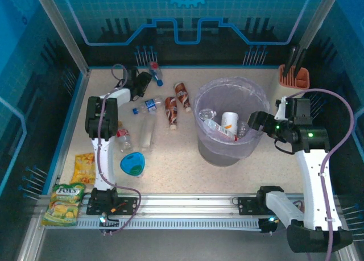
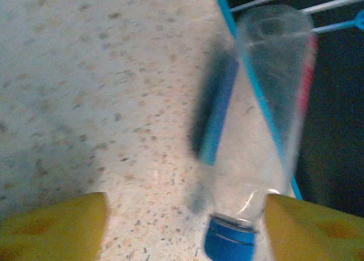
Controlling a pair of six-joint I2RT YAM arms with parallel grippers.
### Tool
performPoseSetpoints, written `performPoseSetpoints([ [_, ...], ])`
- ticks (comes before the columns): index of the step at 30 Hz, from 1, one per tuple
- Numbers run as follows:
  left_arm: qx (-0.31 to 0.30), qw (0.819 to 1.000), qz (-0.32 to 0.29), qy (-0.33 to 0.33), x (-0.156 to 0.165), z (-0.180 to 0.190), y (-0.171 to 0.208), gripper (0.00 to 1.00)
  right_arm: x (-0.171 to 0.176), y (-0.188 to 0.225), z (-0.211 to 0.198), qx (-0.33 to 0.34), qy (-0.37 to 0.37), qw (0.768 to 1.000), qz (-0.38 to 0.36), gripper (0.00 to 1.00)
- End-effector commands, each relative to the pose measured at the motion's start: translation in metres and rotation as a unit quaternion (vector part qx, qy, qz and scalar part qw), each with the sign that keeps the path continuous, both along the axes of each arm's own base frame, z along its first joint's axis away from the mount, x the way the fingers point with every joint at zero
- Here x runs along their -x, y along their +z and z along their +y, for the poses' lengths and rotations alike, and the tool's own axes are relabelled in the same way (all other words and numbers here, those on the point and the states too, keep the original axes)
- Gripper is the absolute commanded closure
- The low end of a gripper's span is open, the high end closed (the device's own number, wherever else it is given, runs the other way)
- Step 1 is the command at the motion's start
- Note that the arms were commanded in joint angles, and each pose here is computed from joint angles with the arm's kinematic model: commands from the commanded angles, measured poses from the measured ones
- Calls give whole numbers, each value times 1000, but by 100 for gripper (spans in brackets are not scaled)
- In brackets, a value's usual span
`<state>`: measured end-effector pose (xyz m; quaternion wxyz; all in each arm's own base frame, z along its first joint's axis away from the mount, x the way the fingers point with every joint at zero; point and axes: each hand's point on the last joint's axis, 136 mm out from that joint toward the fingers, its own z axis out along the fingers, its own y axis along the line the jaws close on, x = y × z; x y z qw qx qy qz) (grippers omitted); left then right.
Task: Put the plastic bottles in the bin
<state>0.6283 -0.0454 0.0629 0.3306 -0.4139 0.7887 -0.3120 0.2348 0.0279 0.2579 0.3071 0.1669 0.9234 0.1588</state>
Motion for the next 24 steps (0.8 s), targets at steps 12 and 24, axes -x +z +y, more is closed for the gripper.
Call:
performPoseSetpoints([
  [12, -238, 967, 51, -73, -28, 4, 18, 1, 7, -3, 5, -1, 13, 1000, -3, 8],
  [24, -254, 959, 61, -109, -45, -25, -10, 1, 10, 2, 3, 3, 10, 1000, -5, 8],
])
